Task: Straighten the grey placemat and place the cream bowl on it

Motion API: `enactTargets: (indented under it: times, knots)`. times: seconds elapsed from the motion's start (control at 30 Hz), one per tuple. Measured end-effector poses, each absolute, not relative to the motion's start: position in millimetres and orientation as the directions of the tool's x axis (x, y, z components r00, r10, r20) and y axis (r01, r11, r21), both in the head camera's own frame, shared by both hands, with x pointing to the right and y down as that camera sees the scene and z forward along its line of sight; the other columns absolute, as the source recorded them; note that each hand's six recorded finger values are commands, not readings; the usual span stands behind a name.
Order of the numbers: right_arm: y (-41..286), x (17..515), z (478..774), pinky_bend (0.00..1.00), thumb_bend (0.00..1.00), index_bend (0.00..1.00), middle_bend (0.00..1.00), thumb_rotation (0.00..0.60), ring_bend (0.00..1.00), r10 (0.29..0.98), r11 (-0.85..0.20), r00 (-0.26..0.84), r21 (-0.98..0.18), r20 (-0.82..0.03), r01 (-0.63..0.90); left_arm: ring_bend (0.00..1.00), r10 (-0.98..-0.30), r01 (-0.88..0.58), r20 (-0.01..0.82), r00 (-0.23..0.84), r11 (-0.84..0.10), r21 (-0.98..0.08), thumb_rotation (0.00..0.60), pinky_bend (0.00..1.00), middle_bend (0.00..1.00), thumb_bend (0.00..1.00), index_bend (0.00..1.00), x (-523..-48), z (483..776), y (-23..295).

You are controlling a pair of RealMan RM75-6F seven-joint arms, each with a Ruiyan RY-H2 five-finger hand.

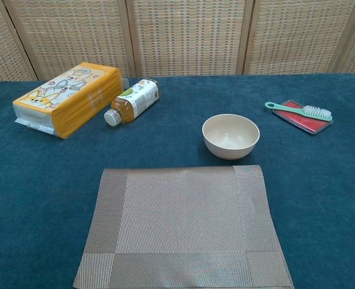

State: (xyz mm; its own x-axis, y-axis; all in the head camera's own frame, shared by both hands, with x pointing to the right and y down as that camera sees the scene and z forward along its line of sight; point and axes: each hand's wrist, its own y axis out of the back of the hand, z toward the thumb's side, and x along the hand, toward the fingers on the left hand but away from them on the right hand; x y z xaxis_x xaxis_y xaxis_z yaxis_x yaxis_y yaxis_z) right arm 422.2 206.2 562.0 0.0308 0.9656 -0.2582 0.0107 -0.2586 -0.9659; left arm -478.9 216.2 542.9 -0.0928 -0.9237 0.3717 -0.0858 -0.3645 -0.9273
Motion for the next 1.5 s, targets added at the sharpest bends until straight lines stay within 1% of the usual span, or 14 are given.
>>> enactTargets:
  times: [0.2,0.33,0.4,0.53,0.63,0.77,0.83,0.93,1.1,1.23,1.5]
  knots:
    - [207,423,566,0.0,0.0,0.0,0.0,0.6,0.0,0.957,-0.288,0.031,-0.957,-0.288,0.015,0.0,-0.923,-0.081,0.373,-0.094,-0.367,-0.927,0.6,0.0,0.0,0.0,0.0,-478,544,217]
    - [205,413,568,0.0,0.0,0.0,0.0,0.6,0.0,0.949,-0.31,0.066,-0.95,-0.307,0.036,0.0,-0.923,-0.081,0.372,-0.1,-0.365,-0.927,0.6,0.0,0.0,0.0,0.0,-479,544,216]
    - [198,404,571,0.0,0.0,0.0,0.0,0.6,0.0,0.942,-0.325,0.102,-0.945,-0.32,0.04,0.0,-0.922,-0.081,0.375,-0.099,-0.368,-0.926,0.6,0.0,0.0,0.0,0.0,-479,545,215]
    - [173,371,585,0.0,0.0,0.0,0.0,0.6,0.0,0.9,-0.39,0.227,-0.92,-0.372,0.04,0.0,-0.918,-0.076,0.381,-0.107,-0.375,-0.924,0.6,0.0,0.0,0.0,0.0,-481,548,213]
    - [152,341,596,0.0,0.0,0.05,0.0,0.6,0.0,0.851,-0.442,0.329,-0.897,-0.409,0.028,0.0,-0.915,-0.074,0.386,-0.119,-0.38,-0.922,0.6,0.0,0.0,0.0,0.0,-483,551,211]
    - [125,293,605,0.0,0.0,0.15,0.0,0.6,0.0,0.776,-0.484,0.46,-0.875,-0.431,-0.002,0.0,-0.907,-0.064,0.4,-0.131,-0.395,-0.916,0.6,0.0,0.0,0.0,0.0,-484,556,209]
    - [114,266,611,0.0,0.0,0.2,0.0,0.6,0.0,0.735,-0.499,0.516,-0.866,-0.44,-0.027,0.0,-0.902,-0.058,0.409,-0.141,-0.405,-0.912,0.6,0.0,0.0,0.0,0.0,-486,560,208]
    - [103,237,619,0.0,0.03,0.27,0.0,0.6,0.0,0.692,-0.515,0.562,-0.855,-0.453,-0.056,0.0,-0.895,-0.053,0.419,-0.153,-0.416,-0.908,0.6,0.0,0.0,0.0,0.0,-488,564,207]
    - [96,208,634,0.0,0.11,0.34,0.0,0.6,0.0,0.653,-0.555,0.579,-0.829,-0.489,-0.073,0.0,-0.887,-0.05,0.426,-0.177,-0.424,-0.904,0.6,0.0,0.0,0.0,0.0,-493,568,206]
    - [97,188,648,0.0,0.14,0.36,0.0,0.6,0.0,0.623,-0.589,0.585,-0.803,-0.519,-0.085,0.0,-0.885,-0.052,0.424,-0.192,-0.423,-0.905,0.6,0.0,0.0,0.0,0.0,-498,568,205]
    - [107,162,674,0.0,0.24,0.37,0.0,0.6,0.0,0.588,-0.603,0.594,-0.787,-0.549,-0.131,0.0,-0.877,-0.057,0.43,-0.213,-0.429,-0.902,0.6,0.0,0.0,0.0,0.0,-505,570,205]
